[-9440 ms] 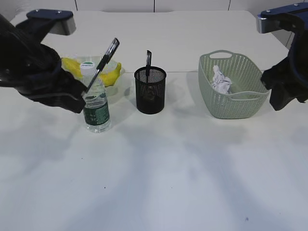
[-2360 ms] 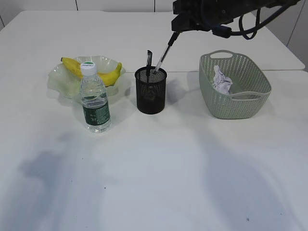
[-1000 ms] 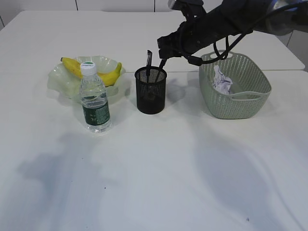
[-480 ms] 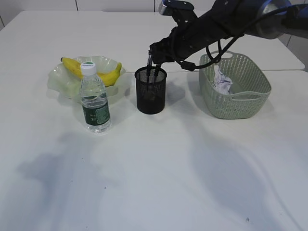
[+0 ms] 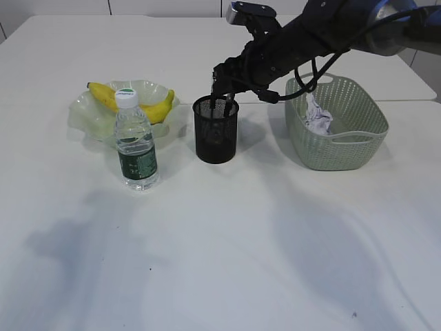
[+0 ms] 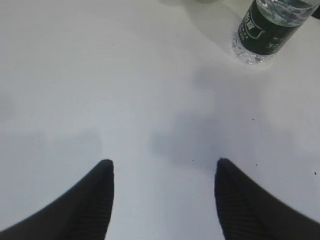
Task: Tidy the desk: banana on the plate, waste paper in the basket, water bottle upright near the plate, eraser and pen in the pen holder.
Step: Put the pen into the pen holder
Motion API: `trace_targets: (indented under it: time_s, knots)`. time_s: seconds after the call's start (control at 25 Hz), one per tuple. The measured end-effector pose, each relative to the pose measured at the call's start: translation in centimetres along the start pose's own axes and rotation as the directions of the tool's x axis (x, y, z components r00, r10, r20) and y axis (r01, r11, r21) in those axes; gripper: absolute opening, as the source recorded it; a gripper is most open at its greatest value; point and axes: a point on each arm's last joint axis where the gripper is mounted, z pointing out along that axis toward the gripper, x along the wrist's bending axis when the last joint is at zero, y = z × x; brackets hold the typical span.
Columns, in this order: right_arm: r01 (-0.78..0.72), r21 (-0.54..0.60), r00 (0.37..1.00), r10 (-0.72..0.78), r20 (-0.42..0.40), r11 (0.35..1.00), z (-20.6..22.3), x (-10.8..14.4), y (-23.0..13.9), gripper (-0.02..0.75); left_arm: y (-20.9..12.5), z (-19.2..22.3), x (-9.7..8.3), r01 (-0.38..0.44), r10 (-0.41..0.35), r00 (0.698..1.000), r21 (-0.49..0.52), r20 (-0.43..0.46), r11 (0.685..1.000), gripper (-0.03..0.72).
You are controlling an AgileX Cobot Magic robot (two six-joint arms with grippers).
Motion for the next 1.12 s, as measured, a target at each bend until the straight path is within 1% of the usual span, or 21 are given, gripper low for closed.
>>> trace_targets:
  time_s: [0.16,0.24,0.56,0.64,0.84,1.12]
  knots:
    - [-0.001,0.003,1.000,0.001,0.002,1.000,0.0,0.0,0.0,0.302,0.0,0.0,0.0,0.002,-0.002,1.000,0.001,0.001,1.000,0.443]
    - [-0.003,0.003,1.000,0.003,0.003,1.000,0.0,0.0,0.0,0.324,0.0,0.0,0.0,0.003,-0.003,1.000,0.003,0.002,1.000,0.443]
    - [-0.003,0.004,1.000,0.003,0.004,1.000,0.0,0.0,0.0,0.553,0.0,0.0,-0.1,0.011,-0.011,1.000,0.005,0.006,1.000,0.443]
    - [-0.003,0.004,1.000,0.003,0.004,1.000,0.0,0.0,0.0,0.585,0.0,0.0,-0.1,0.011,-0.012,1.000,0.005,0.006,1.000,0.443]
    - [0.016,0.011,1.000,-0.016,0.024,1.000,-0.3,-0.1,0.1,0.601,-0.1,0.0,-0.1,0.013,-0.013,1.000,0.006,0.008,1.000,0.443]
    - [0.037,0.042,0.990,-0.042,0.134,0.998,-1.8,-0.5,1.3,0.601,-0.1,0.0,-0.1,0.025,-0.025,1.000,0.006,0.013,1.000,0.443]
